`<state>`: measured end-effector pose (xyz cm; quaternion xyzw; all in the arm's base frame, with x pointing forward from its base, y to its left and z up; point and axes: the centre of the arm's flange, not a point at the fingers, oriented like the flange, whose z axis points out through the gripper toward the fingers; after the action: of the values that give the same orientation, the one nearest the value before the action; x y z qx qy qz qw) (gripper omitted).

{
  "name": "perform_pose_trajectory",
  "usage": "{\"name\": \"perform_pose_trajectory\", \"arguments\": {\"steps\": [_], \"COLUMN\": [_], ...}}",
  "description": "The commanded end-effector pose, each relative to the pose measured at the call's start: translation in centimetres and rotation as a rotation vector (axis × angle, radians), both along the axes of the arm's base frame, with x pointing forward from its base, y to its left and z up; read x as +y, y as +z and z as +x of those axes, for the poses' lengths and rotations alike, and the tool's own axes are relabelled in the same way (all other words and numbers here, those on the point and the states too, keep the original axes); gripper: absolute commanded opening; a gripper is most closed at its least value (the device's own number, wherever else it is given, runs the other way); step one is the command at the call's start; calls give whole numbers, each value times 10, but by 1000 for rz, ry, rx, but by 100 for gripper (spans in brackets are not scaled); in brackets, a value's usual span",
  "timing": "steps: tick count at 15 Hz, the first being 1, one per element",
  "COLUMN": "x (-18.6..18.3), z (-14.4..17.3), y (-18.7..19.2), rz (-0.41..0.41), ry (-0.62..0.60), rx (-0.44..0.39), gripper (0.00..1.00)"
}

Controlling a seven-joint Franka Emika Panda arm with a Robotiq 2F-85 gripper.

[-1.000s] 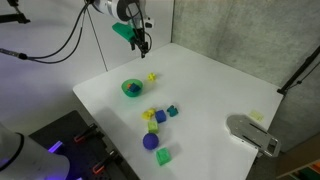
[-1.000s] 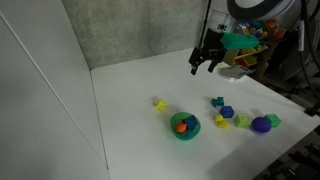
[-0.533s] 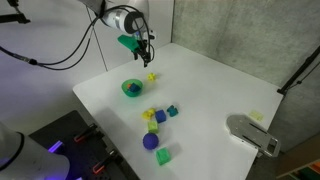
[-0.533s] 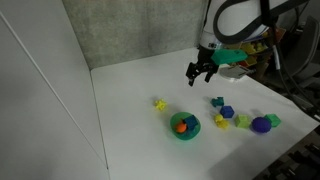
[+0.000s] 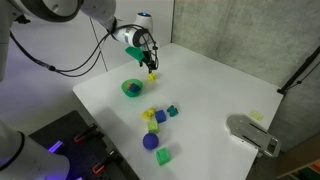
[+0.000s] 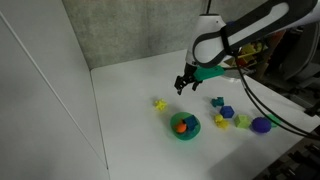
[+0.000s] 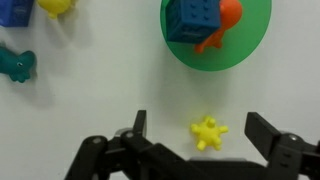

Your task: Put the yellow thing onto the bowl

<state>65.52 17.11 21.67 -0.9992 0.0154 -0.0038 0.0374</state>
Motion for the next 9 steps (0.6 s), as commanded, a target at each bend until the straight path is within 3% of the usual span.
{"name": "perform_pose_trajectory", "arguments": {"steps": [1,9], "x": [19,51], "z": [40,79], "y": [-28,-96], "rz": [-27,-46], "ry": [9,42], "rx": [-24,-43], "gripper": [100,100]}}
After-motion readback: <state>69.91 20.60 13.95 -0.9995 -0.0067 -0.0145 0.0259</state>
